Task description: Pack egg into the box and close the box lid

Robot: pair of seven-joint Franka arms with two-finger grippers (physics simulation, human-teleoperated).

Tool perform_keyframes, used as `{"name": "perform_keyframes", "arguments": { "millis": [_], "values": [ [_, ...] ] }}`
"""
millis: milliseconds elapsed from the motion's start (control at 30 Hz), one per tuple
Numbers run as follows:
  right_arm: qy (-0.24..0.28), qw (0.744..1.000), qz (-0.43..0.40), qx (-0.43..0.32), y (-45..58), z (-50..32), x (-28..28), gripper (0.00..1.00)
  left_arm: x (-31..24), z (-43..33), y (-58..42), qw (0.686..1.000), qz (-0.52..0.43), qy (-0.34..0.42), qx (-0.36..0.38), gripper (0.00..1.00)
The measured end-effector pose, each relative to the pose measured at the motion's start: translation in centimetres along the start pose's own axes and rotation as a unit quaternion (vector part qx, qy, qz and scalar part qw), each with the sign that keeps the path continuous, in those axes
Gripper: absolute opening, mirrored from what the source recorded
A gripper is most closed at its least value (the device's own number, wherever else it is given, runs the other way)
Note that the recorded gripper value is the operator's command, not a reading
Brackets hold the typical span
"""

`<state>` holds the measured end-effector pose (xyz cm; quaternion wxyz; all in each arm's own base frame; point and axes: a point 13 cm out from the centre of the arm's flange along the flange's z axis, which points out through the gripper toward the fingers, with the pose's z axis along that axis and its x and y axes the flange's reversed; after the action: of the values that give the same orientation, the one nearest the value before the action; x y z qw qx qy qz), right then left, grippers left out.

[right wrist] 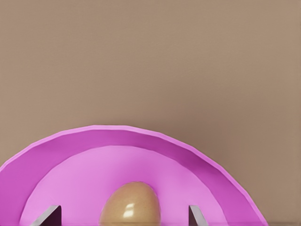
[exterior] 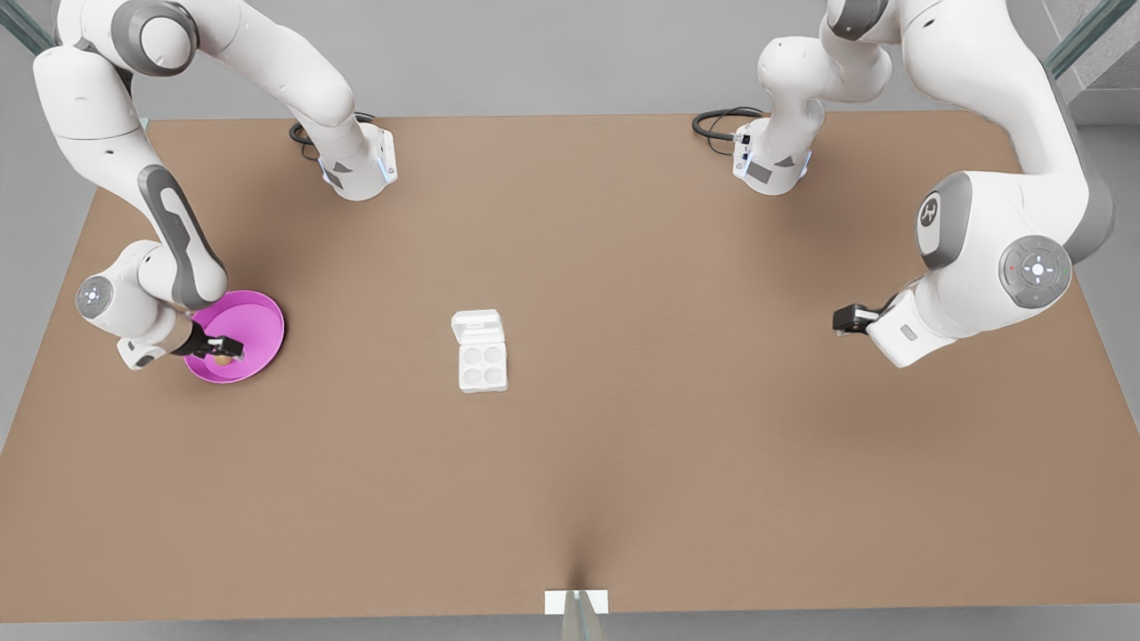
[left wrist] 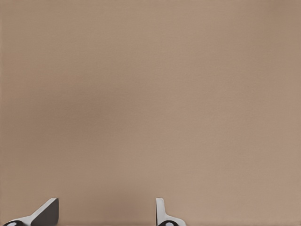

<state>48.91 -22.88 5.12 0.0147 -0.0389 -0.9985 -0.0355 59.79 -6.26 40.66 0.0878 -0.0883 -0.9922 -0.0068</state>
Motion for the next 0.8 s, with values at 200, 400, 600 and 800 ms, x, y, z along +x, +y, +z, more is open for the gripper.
{"name": "perform_keyframes", "arguments": {
  "millis": [200, 400, 600, 800],
  "values": [
    [0.005, 1.000, -0.003, -0.006, 0.6, 1.1, 0.0, 1.00, -0.2, 0.1, 0.0, 1.000, 0.000, -0.002, 0.000, 1.00],
    [0.009, 1.000, -0.002, -0.014, 0.6, 1.7, 0.1, 0.45, -0.5, 0.4, 0.1, 1.000, 0.000, -0.003, -0.001, 1.00],
    [0.016, 1.000, -0.013, -0.019, 0.9, 1.6, 0.4, 0.44, -0.7, 0.5, 0.5, 1.000, -0.003, -0.006, -0.001, 1.00],
    [0.011, 0.999, -0.036, -0.022, 2.7, -2.5, -2.5, 0.43, -0.9, 0.8, 0.5, 1.000, -0.003, -0.005, -0.001, 1.00]
  ]
}}
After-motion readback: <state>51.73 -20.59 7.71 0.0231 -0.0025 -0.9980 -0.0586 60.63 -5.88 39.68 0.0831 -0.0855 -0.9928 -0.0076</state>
